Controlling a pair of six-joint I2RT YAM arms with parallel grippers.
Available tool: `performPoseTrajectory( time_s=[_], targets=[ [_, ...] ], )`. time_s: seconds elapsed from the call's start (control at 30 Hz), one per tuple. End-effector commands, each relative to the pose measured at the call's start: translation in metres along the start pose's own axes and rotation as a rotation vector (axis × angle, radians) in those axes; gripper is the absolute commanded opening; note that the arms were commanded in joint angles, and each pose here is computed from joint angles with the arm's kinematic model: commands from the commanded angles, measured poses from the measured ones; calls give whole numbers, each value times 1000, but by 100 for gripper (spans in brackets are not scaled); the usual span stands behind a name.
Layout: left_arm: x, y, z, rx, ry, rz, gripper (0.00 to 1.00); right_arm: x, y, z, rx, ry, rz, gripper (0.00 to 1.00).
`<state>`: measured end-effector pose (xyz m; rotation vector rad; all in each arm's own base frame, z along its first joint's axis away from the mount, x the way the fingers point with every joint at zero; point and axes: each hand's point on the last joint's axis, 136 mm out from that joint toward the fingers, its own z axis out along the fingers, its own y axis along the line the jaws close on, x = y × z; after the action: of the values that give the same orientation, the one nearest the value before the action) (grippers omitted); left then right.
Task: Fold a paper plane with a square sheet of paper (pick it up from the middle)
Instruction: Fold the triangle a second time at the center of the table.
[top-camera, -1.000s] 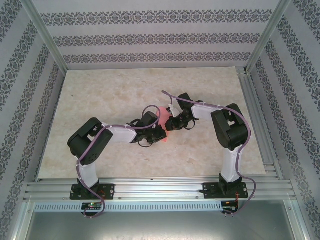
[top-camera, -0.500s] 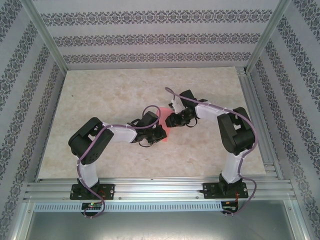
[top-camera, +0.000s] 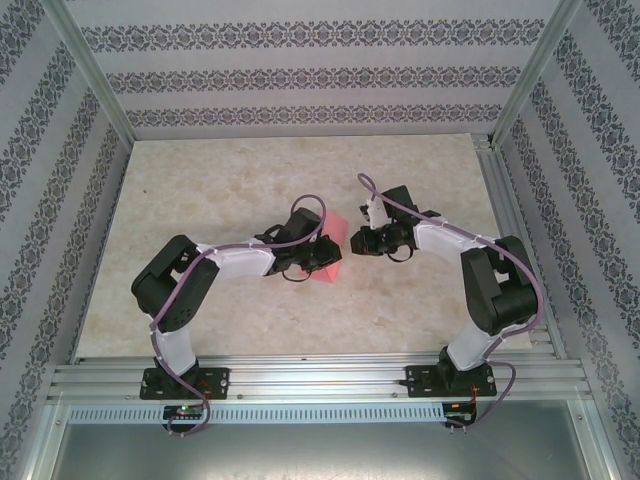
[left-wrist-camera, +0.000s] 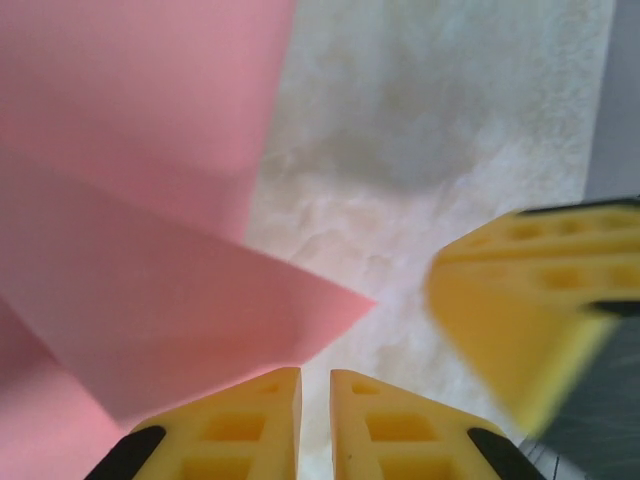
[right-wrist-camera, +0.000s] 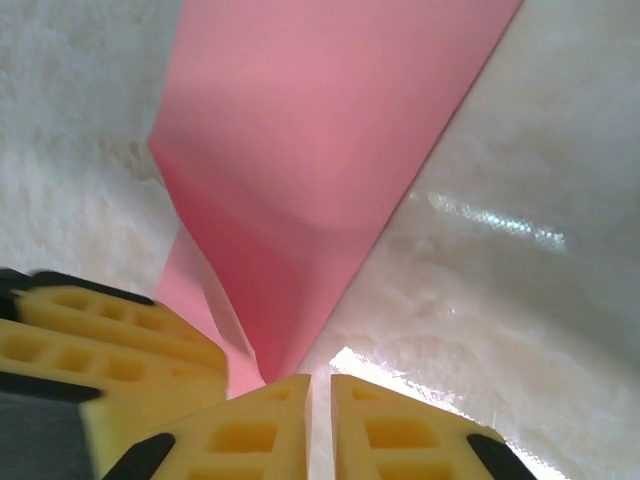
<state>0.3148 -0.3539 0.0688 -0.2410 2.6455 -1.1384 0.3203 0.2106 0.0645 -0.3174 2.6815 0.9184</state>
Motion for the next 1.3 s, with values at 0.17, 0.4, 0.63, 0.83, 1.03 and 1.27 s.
performPoseTrajectory(
  time_s=[0.17, 0.4, 0.63, 0.83, 1.03, 1.27],
  targets=[
    [-22, 12, 1, -31, -15, 15, 16, 7, 39, -1, -95, -66, -1, 9],
    [-31, 27, 12, -47, -6, 14, 16, 18, 61, 14, -159, -52, 13, 9],
    [-30, 37, 22, -49, 20, 8, 16, 25, 70, 38, -167, -23, 32, 9],
    [-28, 39, 23, -50, 28, 3, 17, 33, 55, 52, -126, 3, 73, 9],
    [-29, 40, 24, -48, 31, 0, 17, 48, 41, 66, -100, 48, 122, 8],
    [-29, 38, 24, -40, 33, -3, 17, 69, 20, 76, -26, 103, 143, 8]
  ],
)
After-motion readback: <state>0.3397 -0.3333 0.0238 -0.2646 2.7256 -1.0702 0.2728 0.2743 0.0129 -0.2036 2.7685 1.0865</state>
